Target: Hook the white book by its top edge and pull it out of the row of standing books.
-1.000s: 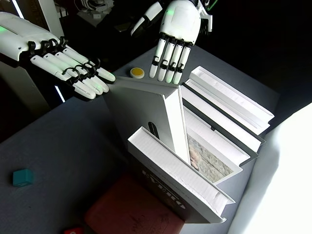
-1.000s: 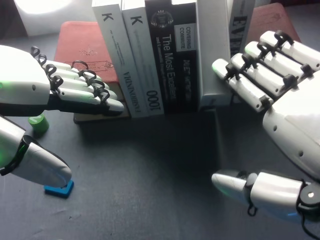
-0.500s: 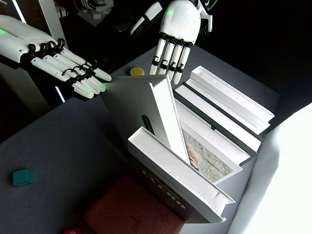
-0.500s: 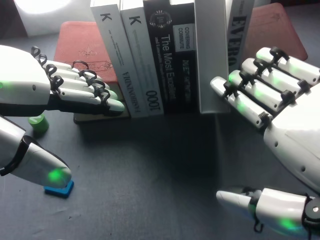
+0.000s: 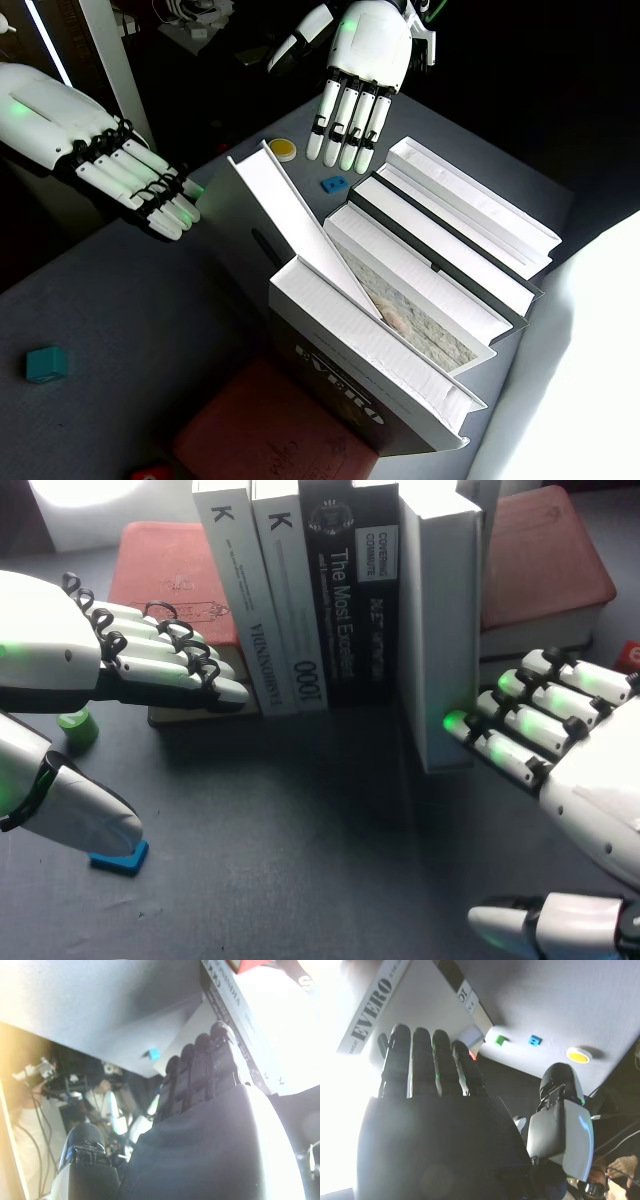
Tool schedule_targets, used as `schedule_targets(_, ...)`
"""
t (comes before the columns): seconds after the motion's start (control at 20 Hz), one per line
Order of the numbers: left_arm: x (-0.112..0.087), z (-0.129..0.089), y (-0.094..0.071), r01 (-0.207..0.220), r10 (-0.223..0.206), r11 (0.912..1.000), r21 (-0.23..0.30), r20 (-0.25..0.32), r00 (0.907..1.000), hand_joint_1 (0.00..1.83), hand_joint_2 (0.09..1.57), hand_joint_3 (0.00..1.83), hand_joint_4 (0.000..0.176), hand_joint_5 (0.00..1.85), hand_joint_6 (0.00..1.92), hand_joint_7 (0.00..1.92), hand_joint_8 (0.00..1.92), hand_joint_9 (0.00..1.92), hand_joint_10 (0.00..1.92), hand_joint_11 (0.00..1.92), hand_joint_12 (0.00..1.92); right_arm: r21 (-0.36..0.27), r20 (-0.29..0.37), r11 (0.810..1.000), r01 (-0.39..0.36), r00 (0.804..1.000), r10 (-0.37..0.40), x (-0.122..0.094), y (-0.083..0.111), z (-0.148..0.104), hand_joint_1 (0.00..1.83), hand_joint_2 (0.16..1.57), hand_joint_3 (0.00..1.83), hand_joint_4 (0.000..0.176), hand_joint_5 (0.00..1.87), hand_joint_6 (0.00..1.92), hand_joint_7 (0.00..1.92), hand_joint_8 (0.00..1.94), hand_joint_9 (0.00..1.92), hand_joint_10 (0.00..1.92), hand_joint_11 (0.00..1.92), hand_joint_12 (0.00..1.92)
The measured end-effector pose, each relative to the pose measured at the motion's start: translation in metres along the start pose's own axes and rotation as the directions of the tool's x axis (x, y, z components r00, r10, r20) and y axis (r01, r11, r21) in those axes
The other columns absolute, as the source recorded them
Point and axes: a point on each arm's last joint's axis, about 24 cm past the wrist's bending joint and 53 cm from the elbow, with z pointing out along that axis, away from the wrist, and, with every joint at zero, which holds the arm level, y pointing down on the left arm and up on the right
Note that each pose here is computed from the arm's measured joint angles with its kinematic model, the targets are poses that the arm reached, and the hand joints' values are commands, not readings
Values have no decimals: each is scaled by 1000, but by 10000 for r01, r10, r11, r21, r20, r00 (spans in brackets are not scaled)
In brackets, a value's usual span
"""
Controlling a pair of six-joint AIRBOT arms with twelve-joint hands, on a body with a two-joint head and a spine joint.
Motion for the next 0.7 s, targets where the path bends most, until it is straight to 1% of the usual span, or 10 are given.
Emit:
schedule_targets(0.1,0,0,0,-1,1,10000,-1,4,10000,0,1062,4,0,0,0,0,0,0,0,0,0,86,-48,9999,60,10000,-59,3,-5,4,0,1015,0,0,0,0,0,0,0,0,0,0)
schedule_targets(0.25,0,0,-1,-12,12,10000,16,-9,10000,0,1061,3,0,0,0,0,0,0,0,0,0,82,-319,9998,179,9993,-176,13,-6,4,0,1029,0,0,0,0,0,0,0,0,0,0)
schedule_targets(0.5,0,0,-1,-14,14,10000,4,1,10000,0,1058,1,0,0,0,0,0,0,0,0,0,-136,-729,9997,216,9971,-225,26,4,-8,0,1020,0,0,0,0,0,0,0,0,0,0)
schedule_targets(0.7,1,0,-1,-12,12,10000,18,-26,10000,0,1060,2,0,0,0,0,0,0,0,0,0,-306,-767,9993,198,9968,-221,26,11,-12,0,1020,0,0,0,0,0,0,0,0,0,0)
